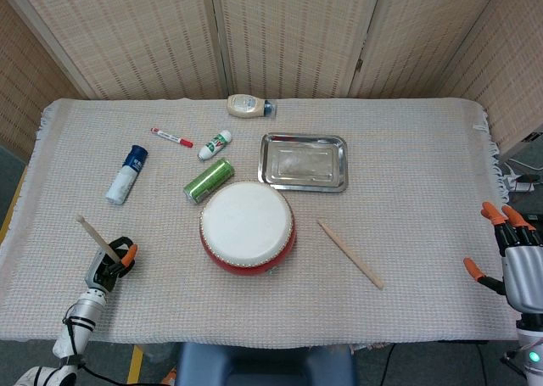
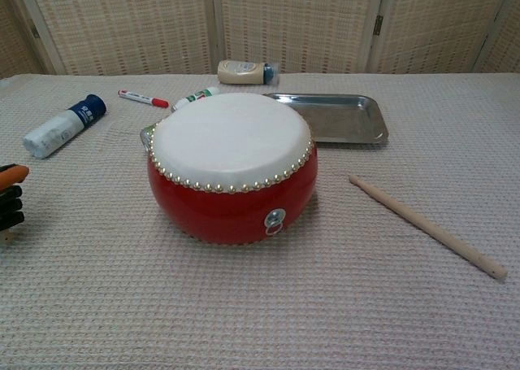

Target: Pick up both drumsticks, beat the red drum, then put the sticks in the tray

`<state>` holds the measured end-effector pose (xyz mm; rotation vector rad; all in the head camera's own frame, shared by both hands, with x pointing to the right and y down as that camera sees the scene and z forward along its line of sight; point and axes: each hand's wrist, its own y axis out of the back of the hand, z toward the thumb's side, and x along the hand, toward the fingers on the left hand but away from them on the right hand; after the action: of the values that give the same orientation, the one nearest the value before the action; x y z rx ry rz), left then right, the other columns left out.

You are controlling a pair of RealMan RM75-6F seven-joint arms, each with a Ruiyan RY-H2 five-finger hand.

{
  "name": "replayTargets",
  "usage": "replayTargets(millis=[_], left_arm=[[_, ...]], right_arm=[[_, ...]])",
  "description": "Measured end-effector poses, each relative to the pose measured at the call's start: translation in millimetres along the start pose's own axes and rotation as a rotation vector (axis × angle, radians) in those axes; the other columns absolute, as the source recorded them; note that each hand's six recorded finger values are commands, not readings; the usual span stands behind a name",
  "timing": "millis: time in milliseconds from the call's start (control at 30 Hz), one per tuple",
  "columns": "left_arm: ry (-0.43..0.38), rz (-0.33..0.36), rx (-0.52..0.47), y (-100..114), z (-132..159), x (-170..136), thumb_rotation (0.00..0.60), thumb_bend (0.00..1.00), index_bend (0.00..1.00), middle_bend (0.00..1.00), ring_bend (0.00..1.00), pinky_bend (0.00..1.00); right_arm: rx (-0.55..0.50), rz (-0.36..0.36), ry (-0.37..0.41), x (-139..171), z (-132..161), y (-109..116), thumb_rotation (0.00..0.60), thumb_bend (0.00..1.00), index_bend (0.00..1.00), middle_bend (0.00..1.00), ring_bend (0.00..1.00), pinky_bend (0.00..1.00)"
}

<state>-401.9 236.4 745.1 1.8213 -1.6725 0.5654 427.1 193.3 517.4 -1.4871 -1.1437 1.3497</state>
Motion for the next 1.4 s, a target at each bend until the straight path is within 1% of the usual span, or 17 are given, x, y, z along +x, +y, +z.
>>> replayTargets(millis=[100, 200, 400, 433, 467, 567, 600, 667, 733, 800, 900, 1000, 1067, 1233, 1300, 1333, 1400], left_arm=[[0.011, 0.004, 0.005, 1, -1, 0, 0.600, 0.25, 1.00, 1.00, 1.00, 1.00], [0.019, 0.006, 0.021, 1, -2, 0, 0.600, 0.23, 1.00, 1.00, 1.00, 1.00], [0.022, 0.005, 0.079, -1, -1, -1, 0.600, 0.23, 1.00, 1.00, 1.00, 1.00], [0.021, 0.006, 0.083, -2, -1, -1, 0.600, 0.25, 1.00, 1.00, 1.00, 1.00], [0.018, 0.008, 0.088, -2, 0, -1, 0.600, 0.30, 1.00, 1.00, 1.00, 1.00], [0.007, 0.012, 0.103, -3, 2, -1, 0.600, 0.48, 1.00, 1.00, 1.00, 1.00], [0.004, 0.013, 0.113, -3, 3, -1, 0.600, 0.52, 1.00, 1.00, 1.00, 1.00], [-0.002, 0.014, 0.142, -2, 5, -1, 0.600, 0.63, 1.00, 1.00, 1.00, 1.00], [-0.008, 0.012, 0.183, -1, 8, -2, 0.600, 0.70, 1.00, 1.00, 1.00, 1.00], [-0.015, 0.006, 0.232, 1, 13, -2, 0.600, 0.74, 1.00, 1.00, 1.00, 1.00], [-0.032, -0.003, 0.338, 6, 23, -4, 0.600, 0.75, 1.00, 1.00, 1.00, 1.00], [-0.053, -0.006, 0.475, 10, 35, -6, 0.600, 0.75, 1.00, 1.00, 1.00, 1.00], [-0.072, -0.007, 0.589, 13, 45, -8, 0.600, 0.75, 1.00, 1.00, 1.00, 1.00], [-0.133, 0.007, 0.877, 14, 71, -14, 0.600, 0.74, 1.00, 1.00, 1.00, 1.00], [-0.159, 0.018, 0.966, 12, 81, -17, 0.600, 0.73, 1.00, 1.00, 1.00, 1.00], [-0.176, 0.026, 1.018, 10, 87, -19, 0.600, 0.73, 1.00, 1.00, 1.00, 1.00], [-0.204, 0.041, 1.086, 7, 96, -22, 0.600, 0.70, 1.00, 1.00, 1.00, 1.00]], right_arm=[[-0.001, 0.001, 0.000, 0, 0, 0, 0.600, 0.12, 0.09, 0.21, 0.08, 0.23], [-0.001, 0.003, 0.001, 0, 0, -1, 0.600, 0.12, 0.09, 0.21, 0.08, 0.23], [-0.002, 0.003, 0.005, -1, 2, -2, 0.600, 0.12, 0.09, 0.21, 0.08, 0.23], [-0.002, 0.003, 0.006, -1, 2, -2, 0.600, 0.12, 0.09, 0.21, 0.08, 0.23], [-0.003, 0.002, 0.007, -1, 2, -1, 0.600, 0.12, 0.09, 0.21, 0.08, 0.23], [-0.003, -0.003, 0.009, -1, 2, 0, 0.600, 0.12, 0.09, 0.21, 0.08, 0.23], [-0.004, -0.006, 0.008, -1, 2, 0, 0.600, 0.12, 0.09, 0.21, 0.08, 0.23], [-0.006, -0.006, 0.008, 0, 1, 0, 0.600, 0.12, 0.09, 0.21, 0.08, 0.23], [-0.007, 0.000, 0.006, 1, 0, -1, 0.600, 0.12, 0.09, 0.21, 0.08, 0.23], [-0.013, 0.016, 0.000, 1, -1, -4, 0.600, 0.12, 0.09, 0.21, 0.08, 0.23], [-0.036, 0.067, -0.010, 2, -1, -10, 0.600, 0.12, 0.09, 0.21, 0.08, 0.24], [-0.055, 0.141, -0.017, 3, 1, -22, 0.600, 0.12, 0.09, 0.21, 0.08, 0.26], [-0.068, 0.194, -0.022, 3, 3, -31, 0.600, 0.12, 0.09, 0.21, 0.08, 0.27], [-0.114, 0.365, -0.032, 2, 16, -63, 0.600, 0.12, 0.09, 0.21, 0.09, 0.28], [-0.126, 0.434, -0.024, 0, 26, -79, 0.600, 0.12, 0.09, 0.21, 0.09, 0.29], [-0.129, 0.460, -0.019, -2, 30, -86, 0.600, 0.12, 0.09, 0.21, 0.09, 0.29], [-0.136, 0.507, -0.012, -5, 41, -101, 0.600, 0.12, 0.10, 0.21, 0.09, 0.29]])
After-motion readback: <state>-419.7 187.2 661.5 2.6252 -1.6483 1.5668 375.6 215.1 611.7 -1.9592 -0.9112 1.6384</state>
